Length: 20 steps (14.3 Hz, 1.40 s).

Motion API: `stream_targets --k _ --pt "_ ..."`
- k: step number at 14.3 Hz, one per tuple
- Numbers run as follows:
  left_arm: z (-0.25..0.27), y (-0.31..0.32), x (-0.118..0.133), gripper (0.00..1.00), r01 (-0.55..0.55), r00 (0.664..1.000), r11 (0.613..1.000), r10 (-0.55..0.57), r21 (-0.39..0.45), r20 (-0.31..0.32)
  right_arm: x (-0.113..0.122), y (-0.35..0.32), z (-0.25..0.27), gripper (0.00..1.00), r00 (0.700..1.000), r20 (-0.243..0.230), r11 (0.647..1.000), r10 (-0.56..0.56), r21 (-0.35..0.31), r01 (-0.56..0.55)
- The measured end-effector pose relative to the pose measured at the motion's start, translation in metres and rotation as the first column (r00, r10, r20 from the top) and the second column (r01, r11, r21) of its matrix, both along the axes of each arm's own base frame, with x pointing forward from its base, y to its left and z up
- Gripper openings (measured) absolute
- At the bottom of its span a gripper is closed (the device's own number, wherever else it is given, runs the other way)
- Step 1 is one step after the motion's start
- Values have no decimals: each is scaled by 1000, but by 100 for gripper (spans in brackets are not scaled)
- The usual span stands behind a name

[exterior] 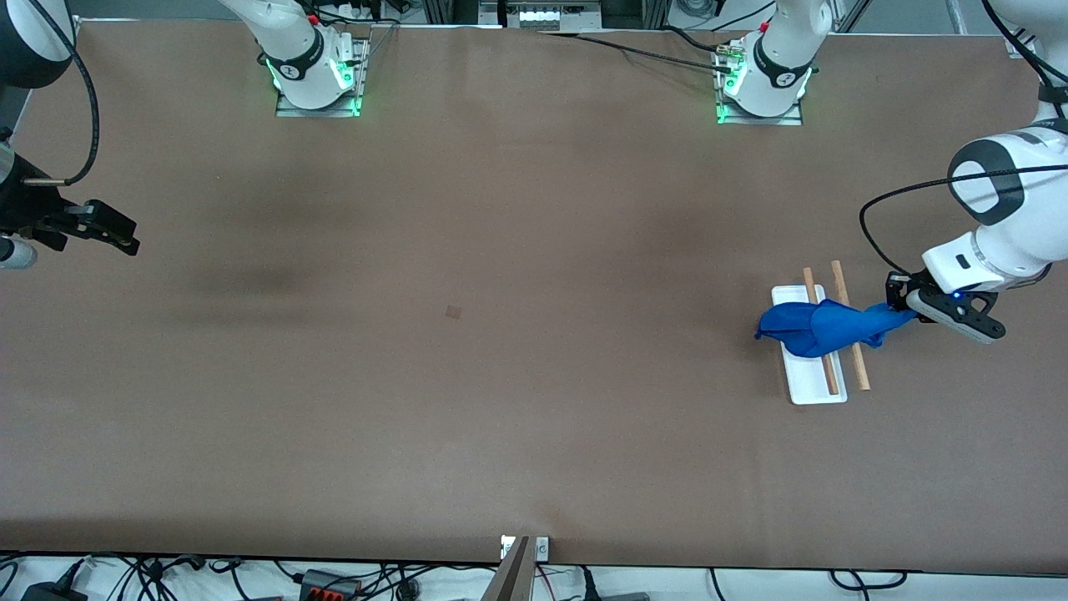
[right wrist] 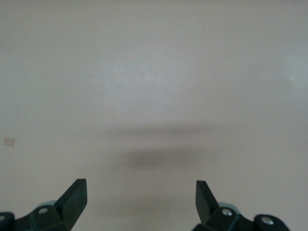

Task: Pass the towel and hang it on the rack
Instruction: 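Lower the towel with the left gripper over the wooden dowels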

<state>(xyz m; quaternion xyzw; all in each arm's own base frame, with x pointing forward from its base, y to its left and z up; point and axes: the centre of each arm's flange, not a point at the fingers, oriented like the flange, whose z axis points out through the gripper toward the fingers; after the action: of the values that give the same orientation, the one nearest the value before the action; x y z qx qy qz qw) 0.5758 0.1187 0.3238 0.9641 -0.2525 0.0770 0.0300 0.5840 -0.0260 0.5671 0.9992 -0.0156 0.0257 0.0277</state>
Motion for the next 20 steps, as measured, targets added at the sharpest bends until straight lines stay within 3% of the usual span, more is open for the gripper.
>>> stream_targets --k 10,15,20 --pt "-34 27 0 2 12 1000 1000 -12 27 29 -5 8 -3 100 999 -50 1000 17 2 -17" --pt "-46 28 -1 5 13 1000 1000 -14 28 22 -5 9 -3 100 998 -51 1000 29 3 -29" --pt "-46 27 -1 48 27 999 999 -28 30 24 -6 10 -7 100 998 -59 999 32 3 -32"
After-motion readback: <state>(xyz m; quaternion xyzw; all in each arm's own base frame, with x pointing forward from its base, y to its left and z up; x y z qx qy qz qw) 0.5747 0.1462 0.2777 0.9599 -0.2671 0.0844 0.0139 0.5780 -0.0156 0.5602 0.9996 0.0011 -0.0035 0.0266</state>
